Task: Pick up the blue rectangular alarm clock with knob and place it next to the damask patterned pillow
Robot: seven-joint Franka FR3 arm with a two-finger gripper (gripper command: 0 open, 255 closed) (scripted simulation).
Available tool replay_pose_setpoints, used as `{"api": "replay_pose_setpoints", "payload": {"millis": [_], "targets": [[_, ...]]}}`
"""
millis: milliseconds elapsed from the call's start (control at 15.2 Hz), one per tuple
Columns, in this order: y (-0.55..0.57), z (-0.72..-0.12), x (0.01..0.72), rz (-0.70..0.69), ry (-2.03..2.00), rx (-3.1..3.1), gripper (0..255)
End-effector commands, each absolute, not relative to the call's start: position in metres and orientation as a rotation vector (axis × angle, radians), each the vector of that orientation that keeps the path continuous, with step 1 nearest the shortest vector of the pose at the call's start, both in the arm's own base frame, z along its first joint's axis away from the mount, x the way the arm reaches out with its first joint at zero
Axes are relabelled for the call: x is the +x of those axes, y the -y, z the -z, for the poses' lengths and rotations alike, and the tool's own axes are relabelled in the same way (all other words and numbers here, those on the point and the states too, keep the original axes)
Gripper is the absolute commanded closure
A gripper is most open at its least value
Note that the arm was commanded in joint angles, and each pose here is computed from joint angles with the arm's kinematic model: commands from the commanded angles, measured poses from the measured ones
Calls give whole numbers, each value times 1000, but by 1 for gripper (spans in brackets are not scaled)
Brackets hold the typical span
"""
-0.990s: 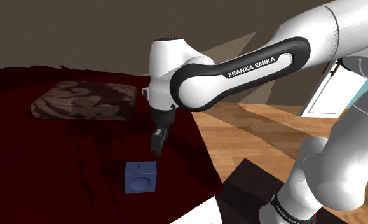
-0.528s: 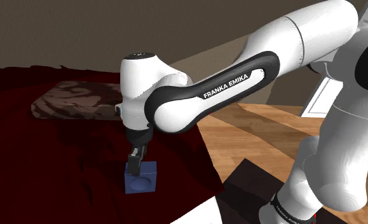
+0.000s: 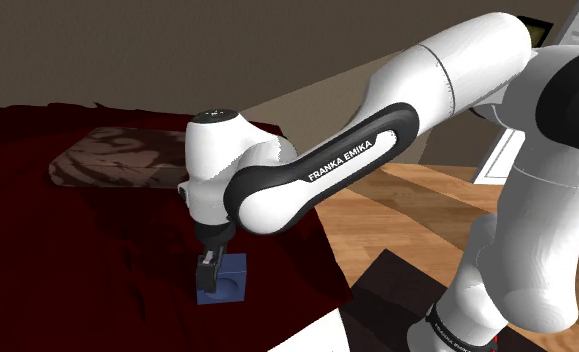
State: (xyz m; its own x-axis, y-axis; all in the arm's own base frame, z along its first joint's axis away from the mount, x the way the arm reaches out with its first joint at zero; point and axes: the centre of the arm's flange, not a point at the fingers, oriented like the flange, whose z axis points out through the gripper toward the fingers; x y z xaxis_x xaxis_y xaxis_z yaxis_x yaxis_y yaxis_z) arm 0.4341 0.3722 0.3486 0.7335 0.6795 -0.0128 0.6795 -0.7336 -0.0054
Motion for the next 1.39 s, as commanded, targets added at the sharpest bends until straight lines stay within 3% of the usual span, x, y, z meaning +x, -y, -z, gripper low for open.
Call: {"api": "replay_pose_setpoints", "payload": {"millis": [0,396,462,1320], "targets": [[-372,-346,434,-21,1147,-2924,0],[-372,-346,434,-21,1147,-2924,0],[-372,-346,434,-21,1147,-2924,255],[-372,-367,434,-21,1147,-2924,255]]}}
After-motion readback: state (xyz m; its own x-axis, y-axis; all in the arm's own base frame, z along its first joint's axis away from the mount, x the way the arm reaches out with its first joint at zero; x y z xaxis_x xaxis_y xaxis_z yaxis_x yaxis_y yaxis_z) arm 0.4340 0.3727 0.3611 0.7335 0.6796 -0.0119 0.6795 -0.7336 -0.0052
